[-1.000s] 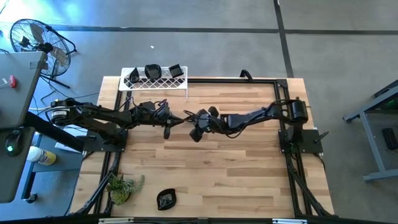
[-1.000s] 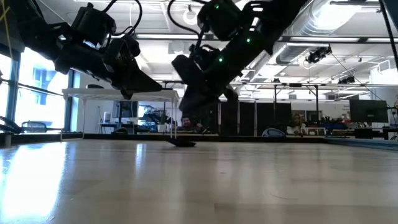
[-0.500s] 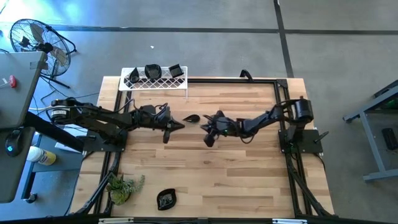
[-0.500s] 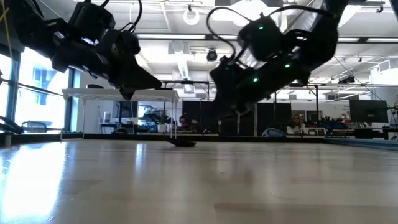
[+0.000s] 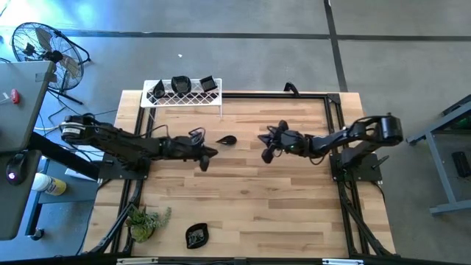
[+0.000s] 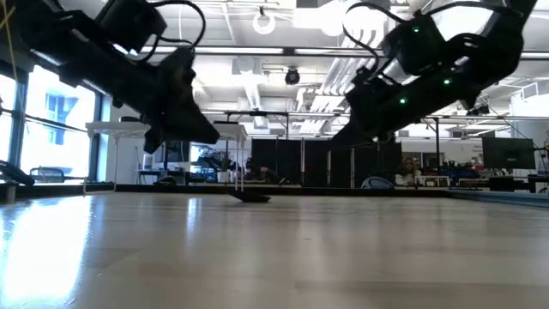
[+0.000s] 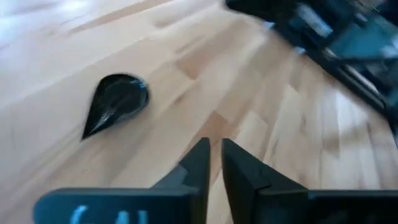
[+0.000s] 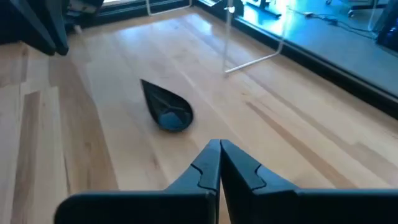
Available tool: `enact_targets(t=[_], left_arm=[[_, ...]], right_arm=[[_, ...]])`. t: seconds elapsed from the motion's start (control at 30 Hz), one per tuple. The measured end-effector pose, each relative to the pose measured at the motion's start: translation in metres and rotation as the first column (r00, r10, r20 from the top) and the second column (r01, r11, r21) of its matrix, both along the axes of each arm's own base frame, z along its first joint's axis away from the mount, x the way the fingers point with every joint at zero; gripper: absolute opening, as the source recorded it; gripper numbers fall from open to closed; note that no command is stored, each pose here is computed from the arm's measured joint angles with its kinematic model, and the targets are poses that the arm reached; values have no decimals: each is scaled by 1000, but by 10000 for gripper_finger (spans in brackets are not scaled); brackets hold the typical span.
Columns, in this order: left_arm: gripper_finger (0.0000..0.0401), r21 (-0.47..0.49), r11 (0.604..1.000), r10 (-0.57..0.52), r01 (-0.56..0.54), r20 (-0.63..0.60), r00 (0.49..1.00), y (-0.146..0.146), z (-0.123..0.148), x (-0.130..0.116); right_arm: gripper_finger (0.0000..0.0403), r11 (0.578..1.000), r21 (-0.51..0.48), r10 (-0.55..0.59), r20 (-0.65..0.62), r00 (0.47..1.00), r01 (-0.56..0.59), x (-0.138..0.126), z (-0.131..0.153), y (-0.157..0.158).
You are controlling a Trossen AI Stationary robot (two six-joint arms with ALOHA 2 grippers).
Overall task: Pick & Place Mini shaped plates
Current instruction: Stack the drop-shaped plate on top of the drop-shaped plates on the shelf
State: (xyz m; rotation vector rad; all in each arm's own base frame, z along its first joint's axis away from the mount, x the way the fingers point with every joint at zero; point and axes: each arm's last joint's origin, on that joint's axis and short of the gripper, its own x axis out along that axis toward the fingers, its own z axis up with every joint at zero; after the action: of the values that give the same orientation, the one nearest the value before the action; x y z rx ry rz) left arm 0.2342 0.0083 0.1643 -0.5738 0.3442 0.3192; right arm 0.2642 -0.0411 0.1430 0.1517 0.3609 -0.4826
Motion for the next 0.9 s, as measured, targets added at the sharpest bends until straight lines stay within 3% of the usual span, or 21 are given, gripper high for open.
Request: enact_targets(t=[0.17,0.3,0.47,0.73,0.9], left_arm=[[83,-185,975,112,-125,-80,990,-2,2,18],[104,-255,954,133,-160,-118,984,-3,1,37],[89,-210,947,190,-243,-243,951,3,-16,53],[6,-99,943,271,-317,-323,907,16,-27,60],[10,-23,921,355,-389,-362,862,25,-31,55]], right_arm=[[5,1000,-4,-18,24,1000,18,-20,-3,-2],[8,1000,-22,-13,29,999,14,-29,-4,-1],[2,999,-41,5,26,1000,-4,-34,-7,0],[8,999,-42,18,48,999,-16,-38,-7,1],[5,999,-42,35,74,997,-32,-36,-5,1]])
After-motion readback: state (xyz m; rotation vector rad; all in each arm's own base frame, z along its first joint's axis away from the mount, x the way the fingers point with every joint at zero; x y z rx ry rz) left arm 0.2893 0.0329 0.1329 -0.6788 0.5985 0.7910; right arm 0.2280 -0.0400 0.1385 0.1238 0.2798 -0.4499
